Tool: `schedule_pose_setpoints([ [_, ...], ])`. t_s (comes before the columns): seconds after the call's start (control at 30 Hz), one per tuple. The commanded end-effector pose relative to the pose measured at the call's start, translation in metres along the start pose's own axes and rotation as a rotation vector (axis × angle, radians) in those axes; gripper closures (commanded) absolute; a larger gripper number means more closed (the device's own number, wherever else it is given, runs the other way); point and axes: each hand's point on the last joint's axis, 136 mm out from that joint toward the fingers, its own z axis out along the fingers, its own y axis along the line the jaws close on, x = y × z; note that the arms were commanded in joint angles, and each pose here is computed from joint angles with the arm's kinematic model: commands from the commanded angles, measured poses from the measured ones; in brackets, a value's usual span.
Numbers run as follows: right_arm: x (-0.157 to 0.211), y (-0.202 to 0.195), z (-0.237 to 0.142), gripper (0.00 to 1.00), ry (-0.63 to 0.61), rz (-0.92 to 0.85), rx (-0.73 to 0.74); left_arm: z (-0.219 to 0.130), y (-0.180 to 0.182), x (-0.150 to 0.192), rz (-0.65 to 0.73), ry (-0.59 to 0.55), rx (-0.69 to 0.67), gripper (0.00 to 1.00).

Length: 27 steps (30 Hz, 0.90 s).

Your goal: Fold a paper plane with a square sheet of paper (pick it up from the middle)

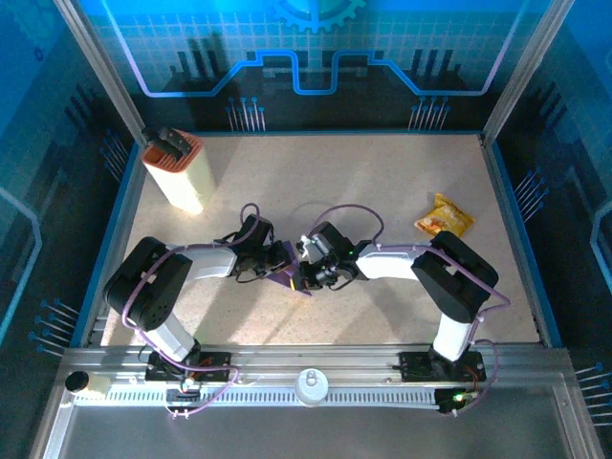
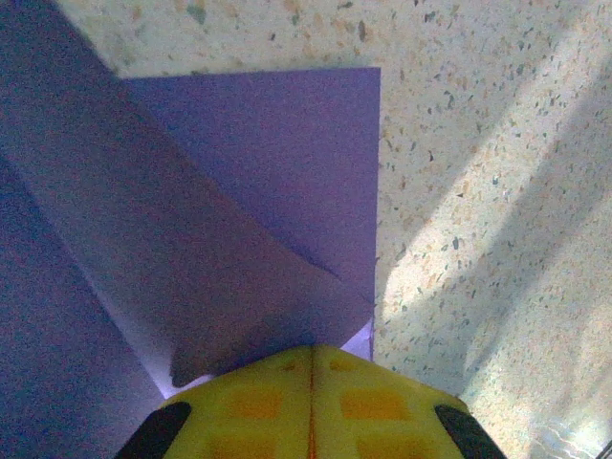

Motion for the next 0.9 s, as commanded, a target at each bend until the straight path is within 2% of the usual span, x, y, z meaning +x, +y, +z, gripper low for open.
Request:
schedule_pose_setpoints([
  [0.0,0.007,-0.011,0.005,1.00,0.022,0.042,-0.007,0.005,0.028,0.010,-0.015,0.042,-0.097,0.91],
  [0.87,0.013,-0.037,-0.001,1.00,-0.007,0.108,0.044,0.005,0.028,0.010,-0.012,0.040,-0.101,0.91],
])
